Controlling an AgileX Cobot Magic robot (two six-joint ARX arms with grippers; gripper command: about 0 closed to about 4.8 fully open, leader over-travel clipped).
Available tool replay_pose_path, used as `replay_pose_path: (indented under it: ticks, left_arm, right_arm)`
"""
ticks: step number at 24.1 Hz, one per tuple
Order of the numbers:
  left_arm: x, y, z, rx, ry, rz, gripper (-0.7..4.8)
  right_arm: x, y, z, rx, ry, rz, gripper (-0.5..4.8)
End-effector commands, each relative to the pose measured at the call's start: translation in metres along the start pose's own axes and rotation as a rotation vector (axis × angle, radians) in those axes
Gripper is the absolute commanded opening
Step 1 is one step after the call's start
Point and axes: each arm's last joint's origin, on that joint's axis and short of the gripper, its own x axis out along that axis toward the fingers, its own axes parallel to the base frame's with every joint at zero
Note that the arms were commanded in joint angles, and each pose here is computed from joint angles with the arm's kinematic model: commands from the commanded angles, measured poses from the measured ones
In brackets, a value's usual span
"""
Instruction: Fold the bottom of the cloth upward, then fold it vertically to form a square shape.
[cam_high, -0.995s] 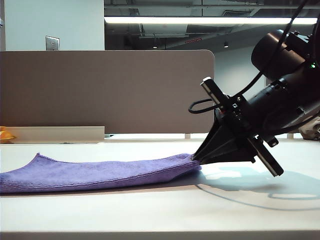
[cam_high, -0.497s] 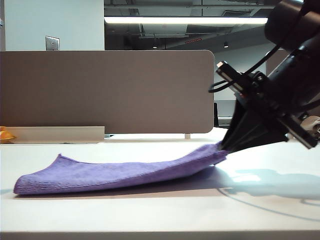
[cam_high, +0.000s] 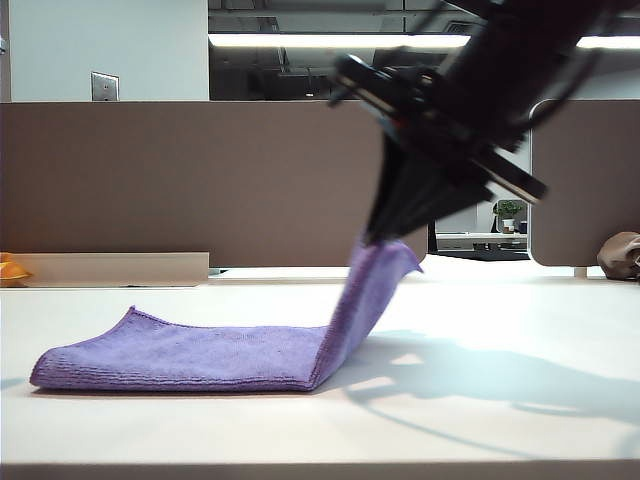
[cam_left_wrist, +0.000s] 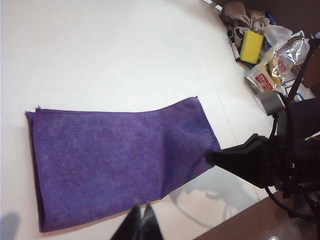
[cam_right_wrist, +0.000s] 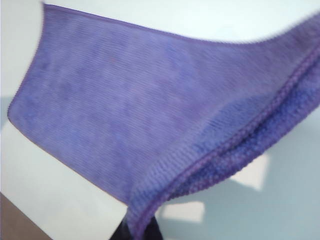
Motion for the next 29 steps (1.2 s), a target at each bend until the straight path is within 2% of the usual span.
replay_pose_path:
  ticks: [1, 6, 11, 20, 29]
  left_arm:
    - [-0.001, -0.002, 0.001, 0.015, 0.004, -0.034, -0.06]
    - [-0.003, -0.004, 0.000, 0.026, -0.003, -0.053, -0.06]
    - [-0.007, -0.008, -0.001, 0.046, -0.026, -0.061, -0.06]
    - [-0.013, -0.011, -0.004, 0.061, -0.046, -0.059, -0.06]
    - [-0.013, -0.011, -0.004, 0.059, -0.047, -0.060, -0.06]
  right_arm:
    - [0.013, 0.017, 0.009, -0.063, 0.058, -0.024, -0.06]
    - [0.034, 0.047, 0.021, -0.123, 0.081, 0.019, -0.07]
    - [0.044, 0.067, 0.029, -0.157, 0.082, 0.050, -0.06]
    - [0.062, 0.095, 0.032, -0.207, 0.100, 0.116, -0.06]
    - [0.077, 0.114, 0.038, -0.233, 0.092, 0.173, -0.06]
